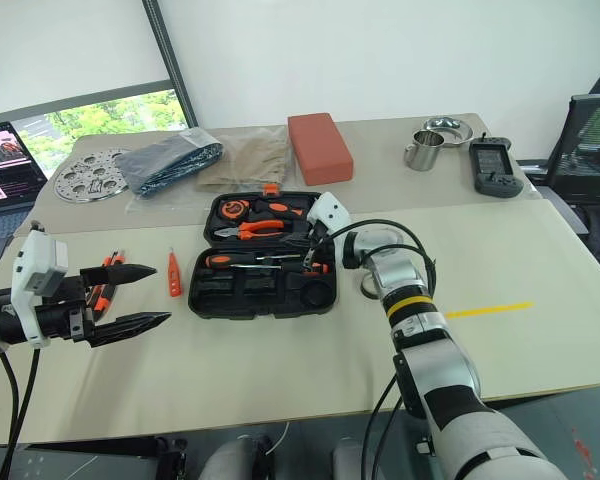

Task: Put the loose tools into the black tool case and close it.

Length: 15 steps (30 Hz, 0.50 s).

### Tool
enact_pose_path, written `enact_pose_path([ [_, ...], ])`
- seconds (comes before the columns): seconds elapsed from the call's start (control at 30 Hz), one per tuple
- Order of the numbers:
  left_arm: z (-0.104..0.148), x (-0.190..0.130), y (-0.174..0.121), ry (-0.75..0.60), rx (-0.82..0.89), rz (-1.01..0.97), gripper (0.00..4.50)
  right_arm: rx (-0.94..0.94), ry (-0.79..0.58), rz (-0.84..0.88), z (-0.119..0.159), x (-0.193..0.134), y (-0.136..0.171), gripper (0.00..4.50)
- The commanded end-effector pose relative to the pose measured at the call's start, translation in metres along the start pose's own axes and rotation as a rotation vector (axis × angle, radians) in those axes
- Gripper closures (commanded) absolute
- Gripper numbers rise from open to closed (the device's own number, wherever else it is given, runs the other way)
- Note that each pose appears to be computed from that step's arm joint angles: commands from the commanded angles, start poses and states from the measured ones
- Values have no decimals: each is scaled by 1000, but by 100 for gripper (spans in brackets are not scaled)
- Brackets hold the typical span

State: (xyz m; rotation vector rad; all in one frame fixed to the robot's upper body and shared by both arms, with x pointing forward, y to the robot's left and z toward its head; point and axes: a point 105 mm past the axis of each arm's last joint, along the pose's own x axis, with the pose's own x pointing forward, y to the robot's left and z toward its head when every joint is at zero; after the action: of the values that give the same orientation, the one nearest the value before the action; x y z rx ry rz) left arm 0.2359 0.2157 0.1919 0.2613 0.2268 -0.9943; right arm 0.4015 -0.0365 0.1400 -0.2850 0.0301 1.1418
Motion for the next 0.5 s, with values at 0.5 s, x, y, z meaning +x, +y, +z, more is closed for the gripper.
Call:
enact_pose_path([
  [0.5, 3, -7, -1, 2, 29, 32, 0, 33, 352, 60, -62, 1, 21, 447],
])
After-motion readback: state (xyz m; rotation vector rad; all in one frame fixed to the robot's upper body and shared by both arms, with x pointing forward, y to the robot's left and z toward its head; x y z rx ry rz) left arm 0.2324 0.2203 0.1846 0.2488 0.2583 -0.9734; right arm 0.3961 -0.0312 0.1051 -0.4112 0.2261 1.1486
